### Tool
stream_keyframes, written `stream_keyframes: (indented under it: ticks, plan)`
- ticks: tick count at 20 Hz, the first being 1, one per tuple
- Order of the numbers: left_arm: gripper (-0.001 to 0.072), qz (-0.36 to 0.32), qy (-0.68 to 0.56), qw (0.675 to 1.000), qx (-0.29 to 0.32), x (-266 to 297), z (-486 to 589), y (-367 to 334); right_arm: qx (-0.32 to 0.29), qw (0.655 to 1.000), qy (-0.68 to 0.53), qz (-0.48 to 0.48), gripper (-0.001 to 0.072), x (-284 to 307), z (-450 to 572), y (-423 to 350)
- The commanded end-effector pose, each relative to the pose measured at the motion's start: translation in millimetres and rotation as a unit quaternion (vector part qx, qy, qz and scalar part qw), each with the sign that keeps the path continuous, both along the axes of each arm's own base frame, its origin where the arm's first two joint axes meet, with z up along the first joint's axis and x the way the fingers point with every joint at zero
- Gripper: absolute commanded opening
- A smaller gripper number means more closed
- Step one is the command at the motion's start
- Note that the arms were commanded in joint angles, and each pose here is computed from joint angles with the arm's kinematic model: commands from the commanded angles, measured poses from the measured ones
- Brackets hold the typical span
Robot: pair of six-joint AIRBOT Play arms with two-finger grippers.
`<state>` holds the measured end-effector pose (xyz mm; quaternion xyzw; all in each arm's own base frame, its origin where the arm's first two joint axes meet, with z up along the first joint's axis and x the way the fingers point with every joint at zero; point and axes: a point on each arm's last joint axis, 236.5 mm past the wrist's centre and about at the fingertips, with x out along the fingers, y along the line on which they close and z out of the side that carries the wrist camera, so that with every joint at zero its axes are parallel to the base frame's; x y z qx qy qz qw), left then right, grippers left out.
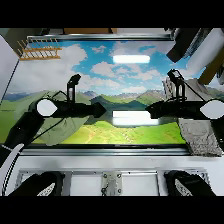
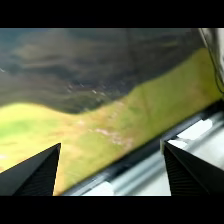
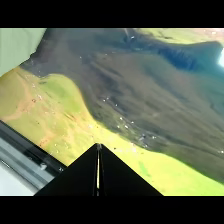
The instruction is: Fold the clothes and pants, and hang the long-sleeved shirts on hangers.
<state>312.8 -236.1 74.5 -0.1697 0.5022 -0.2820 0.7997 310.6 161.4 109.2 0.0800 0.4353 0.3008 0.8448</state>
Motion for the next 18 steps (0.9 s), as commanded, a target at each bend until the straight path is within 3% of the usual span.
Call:
stream_keyframes:
  ticks: [1,4,6,10,17,18]
  plan:
    - [0.0693,0.030,-0.065,0.992,0.103,38.4,5.4,62.3,0.000,1.000,0.001,0.000,0.0026,-0.2,-0.4,0.3]
    - [0.0693,0.116,-0.063,0.963,0.236,59.6,-11.7,160.0,0.000,1.000,0.001,0.000,0.0026,-0.2,-0.4,0.3]
    - [0.0693,0.155,-0.032,0.944,0.289,52.0,-40.2,210.2,0.000,1.000,0.001,0.001,0.0026,-0.2,-0.4,0.3]
    - [0.0693,0.172,0.099,0.929,0.312,7.5,-132.2,250.6,0.000,1.000,0.001,0.000,0.0026,-0.2,-0.4,0.3]
    - [0.0692,0.115,0.209,0.913,0.332,-29.3,-213.5,235.5,0.000,1.000,0.001,0.000,0.0026,-0.2,-0.4,0.3]
    - [0.0608,0.117,0.207,0.913,0.332,-28.5,-214.1,230.6,0.000,1.000,0.001,0.000,0.0026,-0.2,-0.4,0.3]
